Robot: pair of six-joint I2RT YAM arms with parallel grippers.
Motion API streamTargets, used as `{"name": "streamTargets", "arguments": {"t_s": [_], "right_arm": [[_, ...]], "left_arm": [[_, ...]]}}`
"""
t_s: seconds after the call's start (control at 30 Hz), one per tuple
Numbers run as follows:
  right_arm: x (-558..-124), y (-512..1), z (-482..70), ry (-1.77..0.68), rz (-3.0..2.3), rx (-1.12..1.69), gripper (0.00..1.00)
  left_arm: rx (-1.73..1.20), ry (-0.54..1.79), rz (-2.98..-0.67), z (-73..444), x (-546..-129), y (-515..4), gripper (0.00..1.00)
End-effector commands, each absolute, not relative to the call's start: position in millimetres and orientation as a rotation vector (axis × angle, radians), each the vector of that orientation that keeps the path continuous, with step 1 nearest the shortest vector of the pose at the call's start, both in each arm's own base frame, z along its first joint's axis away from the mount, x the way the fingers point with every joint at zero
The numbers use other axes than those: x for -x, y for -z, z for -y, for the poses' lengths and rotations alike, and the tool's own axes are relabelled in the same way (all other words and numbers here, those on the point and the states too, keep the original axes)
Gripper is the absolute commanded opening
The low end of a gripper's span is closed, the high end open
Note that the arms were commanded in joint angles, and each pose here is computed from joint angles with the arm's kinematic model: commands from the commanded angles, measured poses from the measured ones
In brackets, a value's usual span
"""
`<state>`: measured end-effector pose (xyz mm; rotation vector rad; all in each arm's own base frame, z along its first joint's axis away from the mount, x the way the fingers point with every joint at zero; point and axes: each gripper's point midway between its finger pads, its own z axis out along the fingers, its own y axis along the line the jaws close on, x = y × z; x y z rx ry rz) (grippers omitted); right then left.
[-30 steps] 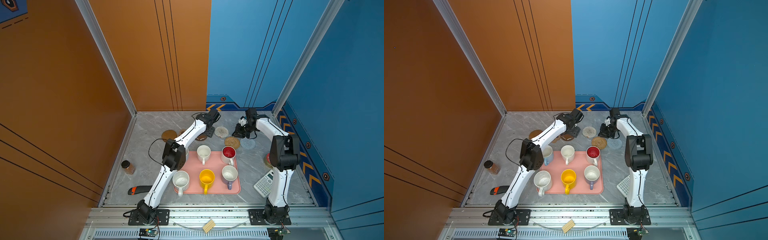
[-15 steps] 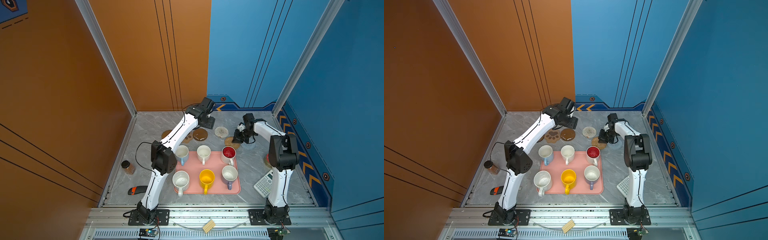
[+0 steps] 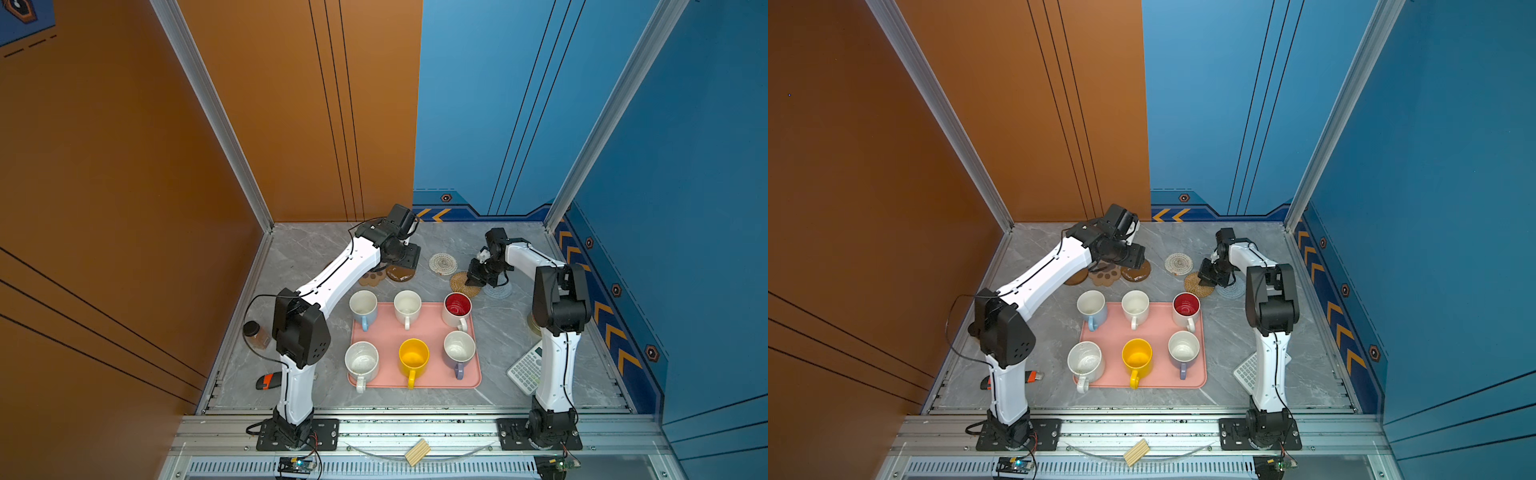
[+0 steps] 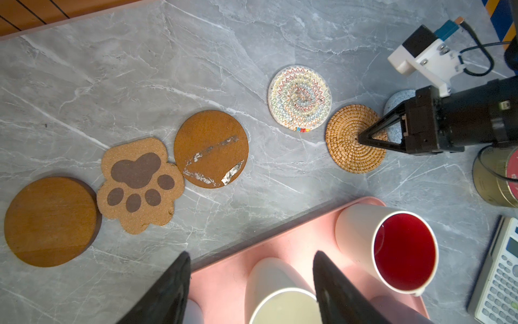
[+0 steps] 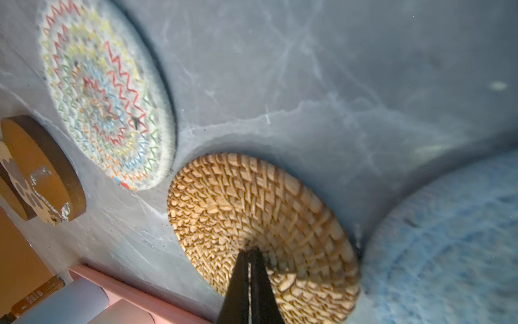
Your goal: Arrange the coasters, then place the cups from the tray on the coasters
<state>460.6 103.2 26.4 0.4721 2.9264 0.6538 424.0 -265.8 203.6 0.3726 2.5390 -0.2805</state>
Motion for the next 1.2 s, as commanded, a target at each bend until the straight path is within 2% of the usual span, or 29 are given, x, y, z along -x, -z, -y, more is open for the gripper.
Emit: {"name": "streamTargets", "arguments": {"t_s": [0.0,0.37,0.8,1.03,1.17], "right_arm": [[-472,-17,-90,-0.593,-2.919,-0.531,0.0],[-504,-27,-80,-0.628,-2.846,-0.54,0.0],[-527,-57,-82,-0.676,-2.762,-0.517,0.0],[-531,-94,-109,-0.708,-2.691,-0.406,0.1],[-535,-99,-135,-0.717,-2.681,-0.329,0.11]], "left_arm": [[-0.293,0.288,-2.499,249,-424,-205,0.7],[-0.21,0.192,-2.494,194,-382,-191,0.71],[-0.152,0.268,-2.408,183,-361,-207,0.72],[-0.14,0.278,-2.361,178,-355,-217,0.72],[-0.142,0.304,-2.324,177,-352,-221,0.72]]}}
